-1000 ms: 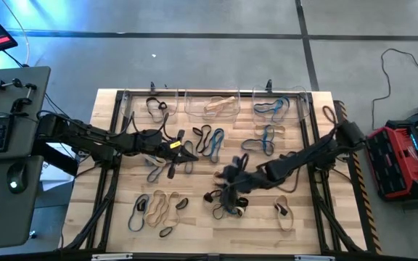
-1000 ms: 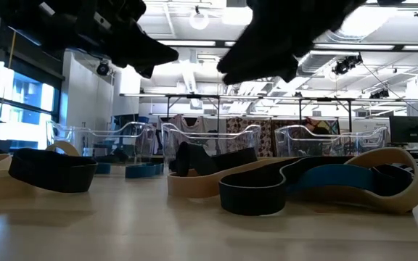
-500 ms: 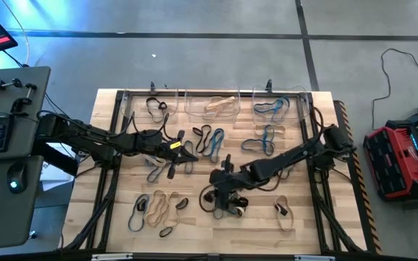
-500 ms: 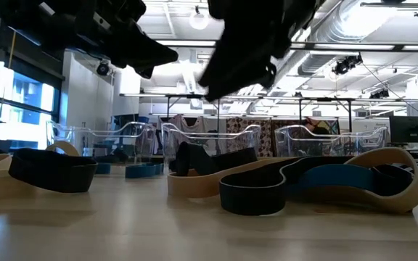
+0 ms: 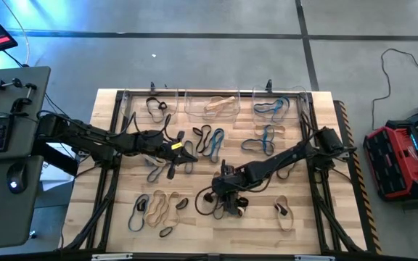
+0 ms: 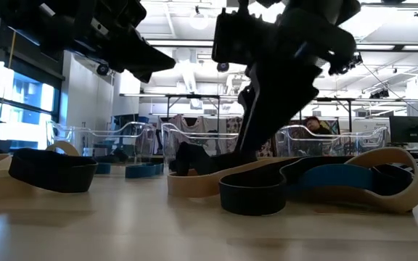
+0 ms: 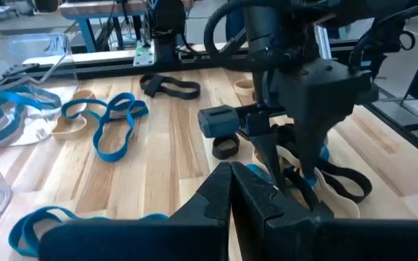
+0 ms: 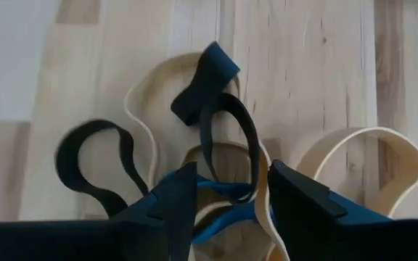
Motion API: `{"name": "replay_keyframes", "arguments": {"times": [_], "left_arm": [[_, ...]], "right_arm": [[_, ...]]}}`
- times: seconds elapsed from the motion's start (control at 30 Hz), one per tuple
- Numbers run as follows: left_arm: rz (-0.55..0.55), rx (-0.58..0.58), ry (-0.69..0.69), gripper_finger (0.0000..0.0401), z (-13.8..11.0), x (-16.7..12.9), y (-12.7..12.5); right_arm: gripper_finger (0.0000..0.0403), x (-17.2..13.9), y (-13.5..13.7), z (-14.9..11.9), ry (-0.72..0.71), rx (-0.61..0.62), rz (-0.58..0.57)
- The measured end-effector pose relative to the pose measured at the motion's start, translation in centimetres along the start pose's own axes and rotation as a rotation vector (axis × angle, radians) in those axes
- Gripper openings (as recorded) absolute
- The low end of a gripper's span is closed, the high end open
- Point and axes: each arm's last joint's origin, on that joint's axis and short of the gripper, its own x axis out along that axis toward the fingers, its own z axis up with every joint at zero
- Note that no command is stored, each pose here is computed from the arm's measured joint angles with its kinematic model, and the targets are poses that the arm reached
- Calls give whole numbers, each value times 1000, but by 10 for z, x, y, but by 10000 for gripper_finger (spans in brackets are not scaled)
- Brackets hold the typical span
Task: Sort rubber bands into baskets
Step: Put the black rubber band into the left transparent bin
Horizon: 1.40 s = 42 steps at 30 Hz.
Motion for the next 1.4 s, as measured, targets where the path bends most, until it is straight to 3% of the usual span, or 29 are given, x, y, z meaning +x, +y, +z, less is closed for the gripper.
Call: {"name": "replay_keyframes", "arguments": {"times": [0.17, 0.43, 0.67, 0.8, 1.1, 1.3, 1.4], "left_arm": [[0, -8, 0, 0, 0, 0, 0], [5, -34, -1, 0, 0, 0, 0], [-5, -46, -2, 18, 0, 0, -3], [-3, -31, -1, 45, 1, 1, -9], [62, 36, 14, 120, 1, 2, -26], [80, -5, 53, 161, -3, 2, -28], [102, -7, 76, 172, -5, 2, -28]], "right_arm": [[128, 1, -1, 0, -3, -37, -37], [8, -2, -1, 1, 0, -88, -40], [5, -19, 1, 18, 18, -106, -110], [5, -28, -1, 25, 10, -111, -256], [2, -33, -8, 32, -99, -71, -550], [1, -36, -6, 38, -205, -30, -673], [1, -36, -5, 44, -243, -63, -663]]}}
